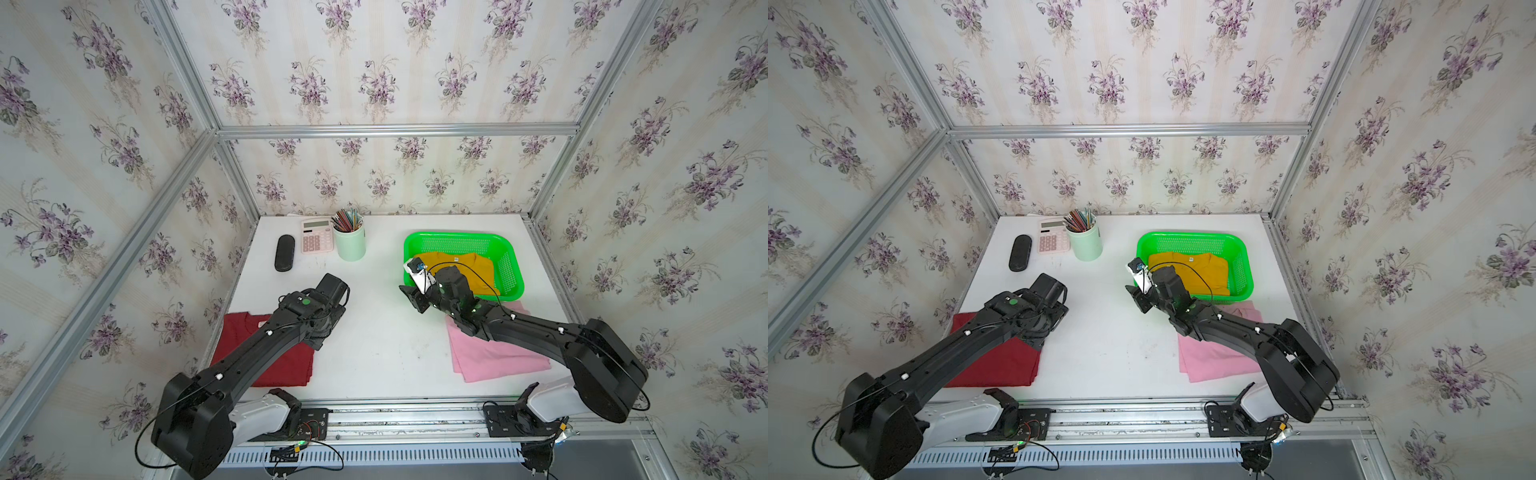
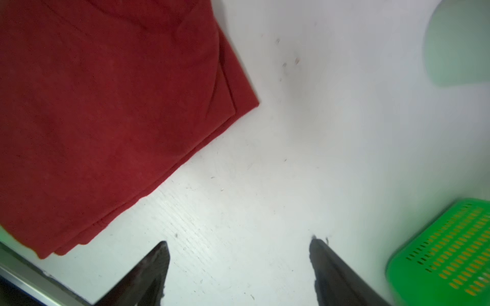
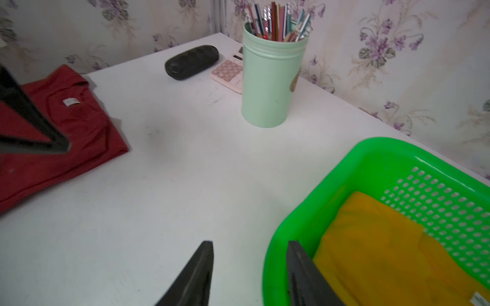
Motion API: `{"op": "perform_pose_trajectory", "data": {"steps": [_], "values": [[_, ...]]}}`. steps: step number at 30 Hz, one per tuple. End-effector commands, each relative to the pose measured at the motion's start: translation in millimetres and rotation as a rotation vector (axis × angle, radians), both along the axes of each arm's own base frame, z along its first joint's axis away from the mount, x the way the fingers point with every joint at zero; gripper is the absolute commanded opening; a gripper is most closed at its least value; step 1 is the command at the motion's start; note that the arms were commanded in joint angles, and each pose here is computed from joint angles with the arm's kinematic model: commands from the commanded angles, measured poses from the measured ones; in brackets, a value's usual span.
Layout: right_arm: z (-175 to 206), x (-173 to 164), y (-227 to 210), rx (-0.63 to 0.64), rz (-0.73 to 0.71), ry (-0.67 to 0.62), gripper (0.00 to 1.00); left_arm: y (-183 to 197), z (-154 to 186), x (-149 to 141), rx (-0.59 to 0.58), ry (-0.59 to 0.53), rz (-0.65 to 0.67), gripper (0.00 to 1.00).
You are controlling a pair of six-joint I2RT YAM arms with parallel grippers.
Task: Put the folded t-shirts into the basket
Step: Move the bin to the center of the board.
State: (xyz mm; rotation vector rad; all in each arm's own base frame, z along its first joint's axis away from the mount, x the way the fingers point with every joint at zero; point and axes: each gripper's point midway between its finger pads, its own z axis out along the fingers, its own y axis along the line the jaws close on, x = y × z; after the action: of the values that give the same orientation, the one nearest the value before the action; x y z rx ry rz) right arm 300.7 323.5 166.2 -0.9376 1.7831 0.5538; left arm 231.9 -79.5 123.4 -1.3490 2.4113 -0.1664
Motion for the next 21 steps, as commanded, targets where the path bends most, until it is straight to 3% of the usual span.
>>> {"op": "perform_pose_trajectory", "data": {"steps": [1,5,9,12,15,21], "values": [[22.4,-35.9,37.3,0.08,0.252,-0.077,0.49,51.6,31.5,-3.6,0.24,-0.043,0.01,0.89],[20.1,-72.5,75.9,0.077,0.436,-0.135,0.49,89.4,52.7,-0.1,0.293,-0.086,0.06,0.91],[15.0,-96.3,112.5,0.111,0.555,-0.129,0.49,130.4,46.3,-7.3,0.314,-0.037,0.168,0.91],[-2.6,-111.6,142.0,0.059,0.63,-0.136,0.49,151.9,35.6,-14.4,0.291,0.007,0.251,0.91],[-28.3,-113.6,164.2,-0.026,0.656,-0.154,0.49,166.0,24.9,-19.5,0.263,0.024,0.319,0.91],[-51.0,-112.1,209.3,-0.077,0.722,-0.083,0.49,191.5,3.4,-36.4,0.208,0.069,0.468,0.91]]}}
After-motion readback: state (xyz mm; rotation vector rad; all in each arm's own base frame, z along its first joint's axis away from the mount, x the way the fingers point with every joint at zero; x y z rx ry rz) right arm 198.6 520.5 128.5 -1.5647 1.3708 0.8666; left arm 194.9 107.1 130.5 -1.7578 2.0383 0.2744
